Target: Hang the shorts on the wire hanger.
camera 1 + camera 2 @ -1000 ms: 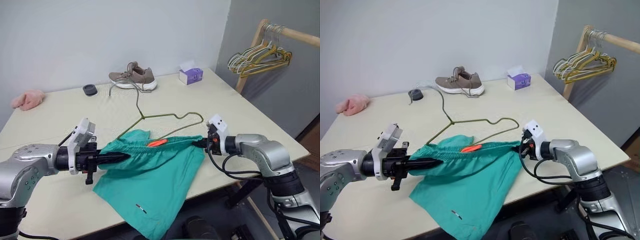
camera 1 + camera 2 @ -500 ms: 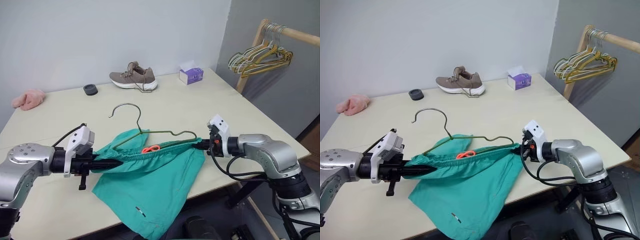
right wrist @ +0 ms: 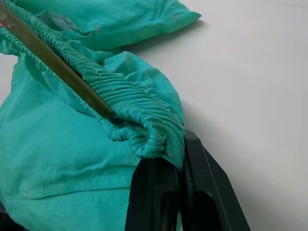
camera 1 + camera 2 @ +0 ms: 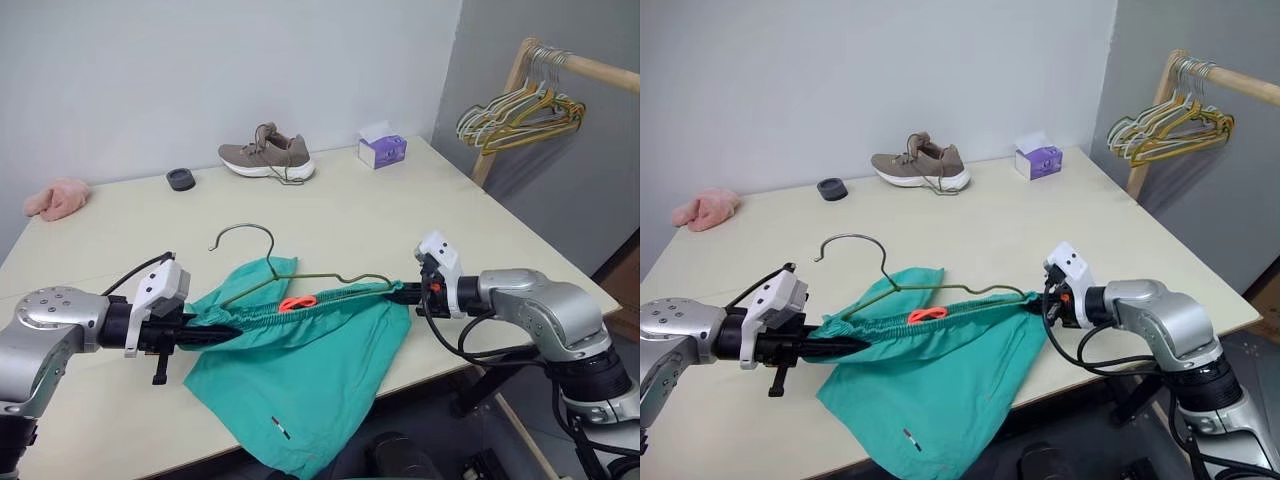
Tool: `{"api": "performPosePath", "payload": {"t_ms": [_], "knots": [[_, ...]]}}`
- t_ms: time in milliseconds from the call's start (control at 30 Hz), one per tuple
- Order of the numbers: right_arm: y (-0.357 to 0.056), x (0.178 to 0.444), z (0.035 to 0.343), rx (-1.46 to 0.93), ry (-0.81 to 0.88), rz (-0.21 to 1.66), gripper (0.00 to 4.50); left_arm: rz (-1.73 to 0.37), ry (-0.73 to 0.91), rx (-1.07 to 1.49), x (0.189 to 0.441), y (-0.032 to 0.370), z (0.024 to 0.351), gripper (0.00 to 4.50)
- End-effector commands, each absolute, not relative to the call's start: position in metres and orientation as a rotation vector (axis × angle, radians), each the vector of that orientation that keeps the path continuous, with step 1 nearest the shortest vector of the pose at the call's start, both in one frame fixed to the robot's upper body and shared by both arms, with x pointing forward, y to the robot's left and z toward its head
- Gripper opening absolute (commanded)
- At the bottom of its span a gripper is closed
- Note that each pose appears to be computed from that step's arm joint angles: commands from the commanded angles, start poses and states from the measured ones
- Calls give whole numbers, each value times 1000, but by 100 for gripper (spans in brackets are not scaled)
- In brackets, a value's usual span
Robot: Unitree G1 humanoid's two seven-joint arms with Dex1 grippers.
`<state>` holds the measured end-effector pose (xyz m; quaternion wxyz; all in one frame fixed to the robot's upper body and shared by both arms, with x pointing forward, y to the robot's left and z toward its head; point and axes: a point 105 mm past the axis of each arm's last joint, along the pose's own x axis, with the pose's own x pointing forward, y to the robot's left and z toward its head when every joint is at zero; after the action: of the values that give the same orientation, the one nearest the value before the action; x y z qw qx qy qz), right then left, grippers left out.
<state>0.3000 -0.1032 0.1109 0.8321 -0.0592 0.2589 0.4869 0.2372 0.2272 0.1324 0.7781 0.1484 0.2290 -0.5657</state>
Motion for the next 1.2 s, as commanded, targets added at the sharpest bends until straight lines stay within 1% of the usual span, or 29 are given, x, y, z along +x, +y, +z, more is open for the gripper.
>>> {"api": "performPosePath", "payload": {"t_ms": [33,267,433,600,767,967,1100,1200], "knots": [[-142,313,125,-212,520,886,3,-1066,601,403,244,263,126,0],[-144,305,135,-280,512,930,3,-1010,636,518,248,280,119,0],[-134,294,143,-340,490,1007,3,-964,595,555,257,283,119,0],[-111,289,151,-394,432,1087,3,-1019,561,543,259,266,119,0],[-90,288,153,-546,338,1166,3,-1135,519,504,256,235,118,0],[-81,288,157,-655,247,1200,3,-1205,519,460,250,219,115,0],[-88,291,157,-710,230,1183,3,-1228,526,443,247,214,112,0],[-96,283,158,-722,260,1212,68,-1226,521,442,249,212,111,0]]}}
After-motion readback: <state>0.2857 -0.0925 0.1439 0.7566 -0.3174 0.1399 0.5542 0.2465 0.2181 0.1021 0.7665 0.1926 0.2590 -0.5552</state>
